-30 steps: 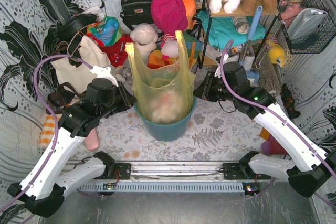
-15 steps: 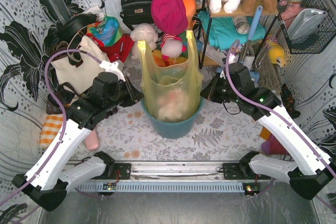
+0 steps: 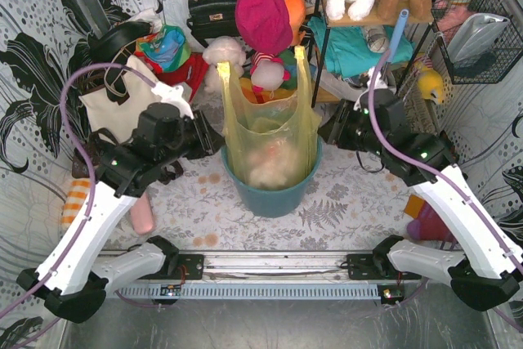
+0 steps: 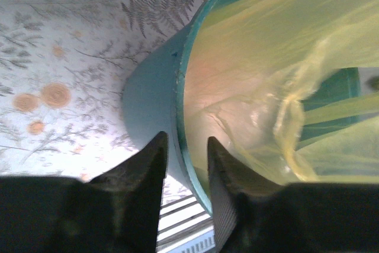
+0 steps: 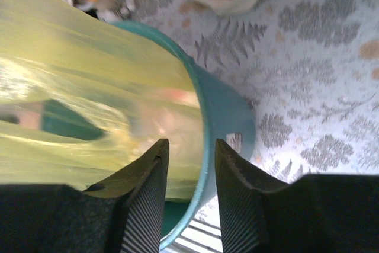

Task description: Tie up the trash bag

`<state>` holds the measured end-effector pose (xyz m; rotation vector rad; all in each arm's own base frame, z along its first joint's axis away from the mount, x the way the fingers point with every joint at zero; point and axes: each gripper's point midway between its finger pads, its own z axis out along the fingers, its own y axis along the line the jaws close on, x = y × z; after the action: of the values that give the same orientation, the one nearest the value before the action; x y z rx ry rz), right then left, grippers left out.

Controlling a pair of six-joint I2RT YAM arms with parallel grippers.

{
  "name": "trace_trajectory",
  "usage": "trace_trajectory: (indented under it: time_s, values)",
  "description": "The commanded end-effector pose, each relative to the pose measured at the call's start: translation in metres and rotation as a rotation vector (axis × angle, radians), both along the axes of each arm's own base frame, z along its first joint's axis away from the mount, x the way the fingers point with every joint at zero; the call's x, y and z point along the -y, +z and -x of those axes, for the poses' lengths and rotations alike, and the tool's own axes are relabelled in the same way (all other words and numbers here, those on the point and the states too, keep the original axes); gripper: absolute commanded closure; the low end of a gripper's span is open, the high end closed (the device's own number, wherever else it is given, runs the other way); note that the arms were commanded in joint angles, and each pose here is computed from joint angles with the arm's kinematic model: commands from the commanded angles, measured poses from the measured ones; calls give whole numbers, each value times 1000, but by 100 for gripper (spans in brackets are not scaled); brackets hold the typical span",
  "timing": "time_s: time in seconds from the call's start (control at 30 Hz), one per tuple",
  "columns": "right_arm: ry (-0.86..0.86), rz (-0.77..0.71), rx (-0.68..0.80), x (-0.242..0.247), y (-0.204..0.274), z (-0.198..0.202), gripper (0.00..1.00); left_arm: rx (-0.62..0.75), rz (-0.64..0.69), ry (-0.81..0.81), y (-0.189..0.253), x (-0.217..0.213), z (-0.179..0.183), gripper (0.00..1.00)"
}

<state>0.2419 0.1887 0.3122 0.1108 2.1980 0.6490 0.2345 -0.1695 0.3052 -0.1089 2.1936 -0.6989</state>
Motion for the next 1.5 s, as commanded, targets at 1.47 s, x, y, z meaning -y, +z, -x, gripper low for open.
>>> trace_trajectory:
  time_s: [1.47]
  values:
    - [171,-206,595,-31,238,-19,53,787,303,-361,216,156,69,41]
